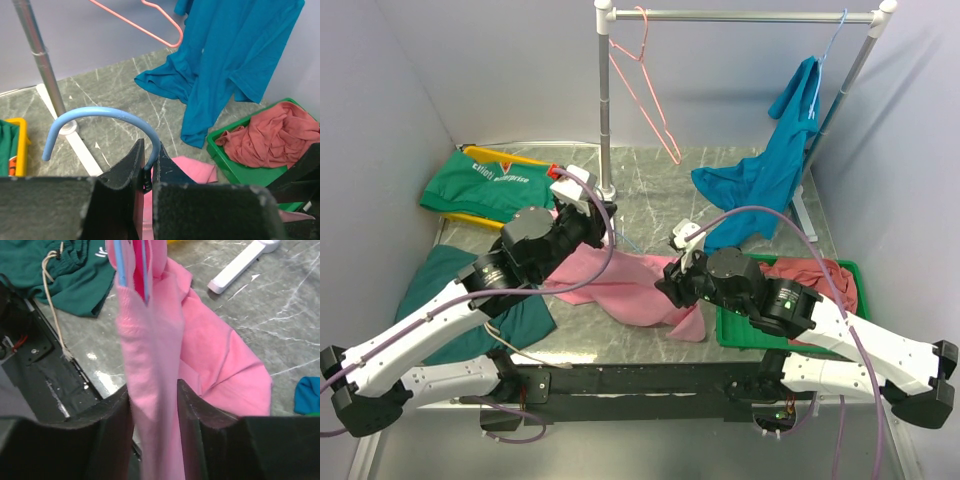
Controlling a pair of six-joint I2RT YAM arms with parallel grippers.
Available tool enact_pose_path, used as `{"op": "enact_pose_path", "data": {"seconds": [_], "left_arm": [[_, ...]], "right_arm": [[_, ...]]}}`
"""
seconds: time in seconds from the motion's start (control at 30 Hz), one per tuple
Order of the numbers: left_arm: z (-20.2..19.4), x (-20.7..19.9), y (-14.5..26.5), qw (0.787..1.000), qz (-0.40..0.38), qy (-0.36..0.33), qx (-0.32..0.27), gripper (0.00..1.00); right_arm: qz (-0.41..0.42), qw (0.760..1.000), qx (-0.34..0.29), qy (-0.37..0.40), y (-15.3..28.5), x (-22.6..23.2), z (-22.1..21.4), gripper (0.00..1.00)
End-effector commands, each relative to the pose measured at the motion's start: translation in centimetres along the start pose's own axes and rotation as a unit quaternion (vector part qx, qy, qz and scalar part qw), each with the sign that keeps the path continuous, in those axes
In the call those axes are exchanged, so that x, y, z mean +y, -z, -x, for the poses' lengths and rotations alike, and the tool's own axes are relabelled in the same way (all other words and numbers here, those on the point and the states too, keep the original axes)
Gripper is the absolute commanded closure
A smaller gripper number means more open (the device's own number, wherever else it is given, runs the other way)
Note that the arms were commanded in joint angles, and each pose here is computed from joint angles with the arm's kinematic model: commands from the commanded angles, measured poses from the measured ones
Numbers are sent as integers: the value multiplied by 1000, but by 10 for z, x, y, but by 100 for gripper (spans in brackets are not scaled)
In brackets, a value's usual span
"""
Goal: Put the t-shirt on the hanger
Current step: Place the hanger at the clothesline.
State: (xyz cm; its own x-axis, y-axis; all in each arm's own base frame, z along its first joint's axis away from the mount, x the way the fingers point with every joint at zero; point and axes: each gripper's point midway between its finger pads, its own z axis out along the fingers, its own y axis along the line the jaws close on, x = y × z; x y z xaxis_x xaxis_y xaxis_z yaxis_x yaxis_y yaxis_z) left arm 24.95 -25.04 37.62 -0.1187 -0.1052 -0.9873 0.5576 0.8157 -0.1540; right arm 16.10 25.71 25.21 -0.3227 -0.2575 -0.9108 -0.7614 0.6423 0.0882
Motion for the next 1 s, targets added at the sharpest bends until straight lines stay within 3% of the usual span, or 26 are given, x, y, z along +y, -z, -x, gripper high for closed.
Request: {"op": "enact_pose_path", "data": {"seconds": [0.0,0.27,0.4,0.5,0.53,0.6,0.63,0.73,0.8,0.83,0.97], "left_arm": [[38,-18,-1,997,-36,33,-53,99],[35,-22,-6,997,-43,33,-51,99],[33,-27,-11,997,-53,34,-47,99],[32,-30,-13,997,-57,39,-46,98],[31,-30,-13,997,-56,42,-44,81],[29,-29,-15,997,-52,45,-42,69],[27,-29,-15,997,-51,47,-41,57],[25,-27,-16,997,-46,51,-39,33],[26,-25,-14,997,-42,52,-42,27],[28,-23,-13,997,-37,54,-45,19],[42,-15,-3,996,-20,63,-67,10]], "right_arm": [[-4,999,-29,-14,1,1,12,55],[9,1000,5,-11,-6,6,-9,69],[3,999,-7,-31,-5,5,-10,100],[-8,998,-21,-60,-3,1,-14,100],[-16,997,-18,-67,-5,-1,-24,100],[-21,994,-48,-96,1,-4,-22,100],[-25,994,-42,-101,-1,-6,-36,100],[-41,989,-60,-129,5,-14,-45,100],[-55,985,-70,-145,10,-21,-46,100],[-64,984,-69,-149,11,-24,-51,100],[-94,972,-89,-195,21,-37,-57,100]]}}
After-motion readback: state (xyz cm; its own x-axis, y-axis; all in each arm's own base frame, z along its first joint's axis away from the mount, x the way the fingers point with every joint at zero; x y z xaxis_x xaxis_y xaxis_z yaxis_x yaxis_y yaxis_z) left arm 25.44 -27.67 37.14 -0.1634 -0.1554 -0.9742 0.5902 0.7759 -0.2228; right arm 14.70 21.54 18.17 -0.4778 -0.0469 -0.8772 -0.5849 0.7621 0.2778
